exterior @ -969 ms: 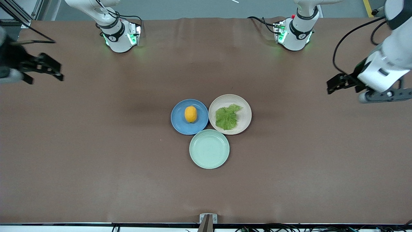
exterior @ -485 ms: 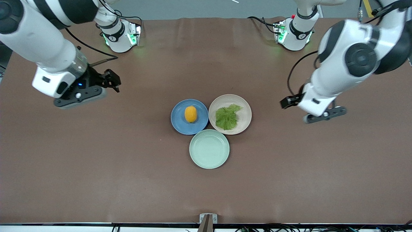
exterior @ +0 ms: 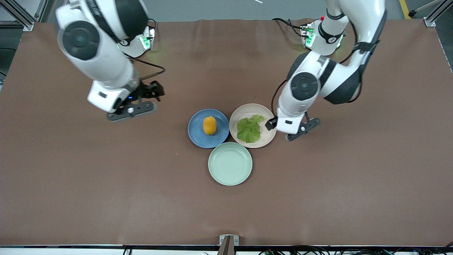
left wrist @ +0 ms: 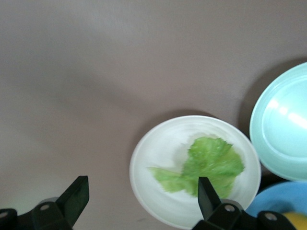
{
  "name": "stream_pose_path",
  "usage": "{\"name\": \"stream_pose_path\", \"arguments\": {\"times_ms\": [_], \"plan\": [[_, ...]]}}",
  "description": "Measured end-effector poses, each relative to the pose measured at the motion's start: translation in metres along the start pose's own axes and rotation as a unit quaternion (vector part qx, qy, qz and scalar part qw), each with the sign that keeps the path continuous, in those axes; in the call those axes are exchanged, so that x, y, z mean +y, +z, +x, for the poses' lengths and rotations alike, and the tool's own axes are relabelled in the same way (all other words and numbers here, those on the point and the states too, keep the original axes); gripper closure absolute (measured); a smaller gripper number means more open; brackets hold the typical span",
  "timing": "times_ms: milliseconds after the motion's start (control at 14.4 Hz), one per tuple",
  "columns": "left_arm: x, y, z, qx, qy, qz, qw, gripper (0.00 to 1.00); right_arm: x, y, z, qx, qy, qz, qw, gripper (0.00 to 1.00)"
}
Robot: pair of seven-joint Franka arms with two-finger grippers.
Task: Pick lemon and lettuce from plates
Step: 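Lower the right gripper onto the lemon while the left gripper lowers onto the lettuce, then close the right gripper on the lemon while the left gripper grips the lettuce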
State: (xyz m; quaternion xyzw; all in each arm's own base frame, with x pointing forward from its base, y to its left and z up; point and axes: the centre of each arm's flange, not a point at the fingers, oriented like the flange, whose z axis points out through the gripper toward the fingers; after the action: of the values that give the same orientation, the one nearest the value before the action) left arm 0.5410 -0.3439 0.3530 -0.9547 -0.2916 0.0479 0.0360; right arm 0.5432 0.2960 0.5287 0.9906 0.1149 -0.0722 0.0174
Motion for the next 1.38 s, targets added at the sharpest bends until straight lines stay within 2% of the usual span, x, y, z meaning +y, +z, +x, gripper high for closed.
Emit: {"name": "stream_pose_path", "arguments": {"times_ms": [138,346,554,762,969,1108,1177,1385], "plan": [[0.017,0.022,-0.014,0.001,-0.061,-0.012,0.998,0.00,-0.055,0.031,0.001,0.005,0.020,-0.005,1.000,0.00],[0.037,0.054,-0.030,-0.003,-0.151,-0.029,0.988,0.00,-0.114,0.100,0.004,0.032,0.041,0.003,0.999,0.00],[0.042,0.079,-0.031,-0.010,-0.225,-0.023,0.974,0.01,-0.137,0.170,0.012,0.040,0.063,0.005,0.997,0.00],[0.048,0.100,-0.040,-0.016,-0.286,-0.019,0.958,0.09,-0.145,0.220,0.028,0.048,0.076,0.010,0.996,0.00],[0.054,0.120,-0.058,-0.018,-0.319,-0.007,0.948,0.15,-0.147,0.254,0.037,0.050,0.077,0.011,0.996,0.00],[0.054,0.128,-0.061,-0.017,-0.324,-0.001,0.946,0.19,-0.149,0.269,0.039,0.046,0.077,0.009,0.996,0.00],[0.053,0.130,-0.060,-0.013,-0.323,0.001,0.946,0.23,-0.149,0.274,0.039,0.044,0.078,0.007,0.996,0.00],[0.050,0.143,-0.057,0.008,-0.324,0.009,0.946,0.26,-0.149,0.289,0.041,0.036,0.086,0.012,0.996,0.00]]}}
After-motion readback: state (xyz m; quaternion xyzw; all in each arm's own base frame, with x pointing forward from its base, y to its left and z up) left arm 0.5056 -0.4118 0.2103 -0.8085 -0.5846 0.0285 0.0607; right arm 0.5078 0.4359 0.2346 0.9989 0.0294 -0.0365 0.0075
